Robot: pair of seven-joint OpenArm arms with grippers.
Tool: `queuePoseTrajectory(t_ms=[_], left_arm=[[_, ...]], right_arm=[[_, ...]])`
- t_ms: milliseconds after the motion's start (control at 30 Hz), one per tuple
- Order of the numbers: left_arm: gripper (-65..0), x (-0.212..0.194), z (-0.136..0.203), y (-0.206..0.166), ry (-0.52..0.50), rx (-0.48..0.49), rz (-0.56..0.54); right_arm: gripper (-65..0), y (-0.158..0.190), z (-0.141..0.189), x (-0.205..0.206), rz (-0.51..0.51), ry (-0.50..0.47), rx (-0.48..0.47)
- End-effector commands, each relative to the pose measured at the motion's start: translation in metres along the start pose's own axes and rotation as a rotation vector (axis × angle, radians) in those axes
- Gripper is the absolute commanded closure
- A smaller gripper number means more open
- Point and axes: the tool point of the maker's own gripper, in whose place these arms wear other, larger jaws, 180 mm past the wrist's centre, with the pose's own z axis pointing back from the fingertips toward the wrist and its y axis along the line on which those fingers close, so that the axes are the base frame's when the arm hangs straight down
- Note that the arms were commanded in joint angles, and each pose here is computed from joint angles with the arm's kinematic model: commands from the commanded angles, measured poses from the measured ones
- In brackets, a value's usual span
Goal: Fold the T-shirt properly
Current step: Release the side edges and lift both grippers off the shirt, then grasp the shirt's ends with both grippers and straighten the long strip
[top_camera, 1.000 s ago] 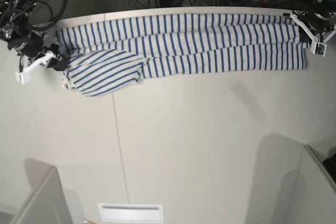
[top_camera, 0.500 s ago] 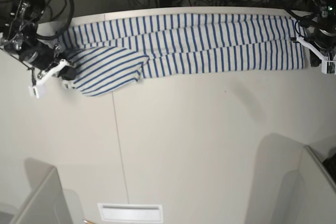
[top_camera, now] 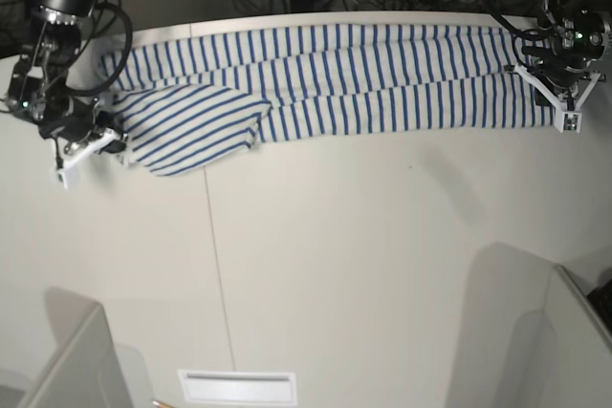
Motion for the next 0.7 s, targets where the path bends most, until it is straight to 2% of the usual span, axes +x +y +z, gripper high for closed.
queuePoseTrajectory(t_ms=[0,100,233,367,500,667], left_arm=[[0.0,0.019,0.004,0.005,-0.059,0.01,-0.007],[0.0,0.026,0.01,0.009,-0.081,0.026,-0.013],[0.0,0.036,0.027,0.009,-0.12,0.05,-0.059],[0.0,0.047,0.04,0.005,-0.153,0.062,-0.101],[0.0,0.041,0.035,-0.002,-0.143,0.049,-0.078],[0.0,0.007,0.013,-0.004,-0.049,0.007,-0.018]], right_arm=[[0.0,-0.003,0.007,0.023,0.021,-0.068,-0.009],[0.0,-0.001,0.015,0.034,0.054,-0.101,-0.025],[0.0,0.023,0.045,0.043,0.169,-0.166,-0.028],[0.0,0.049,0.054,0.038,0.21,-0.162,0.001],[0.0,0.05,0.034,0.021,0.179,-0.095,0.025],[0.0,0.043,-0.008,-0.009,0.118,-0.012,0.056]])
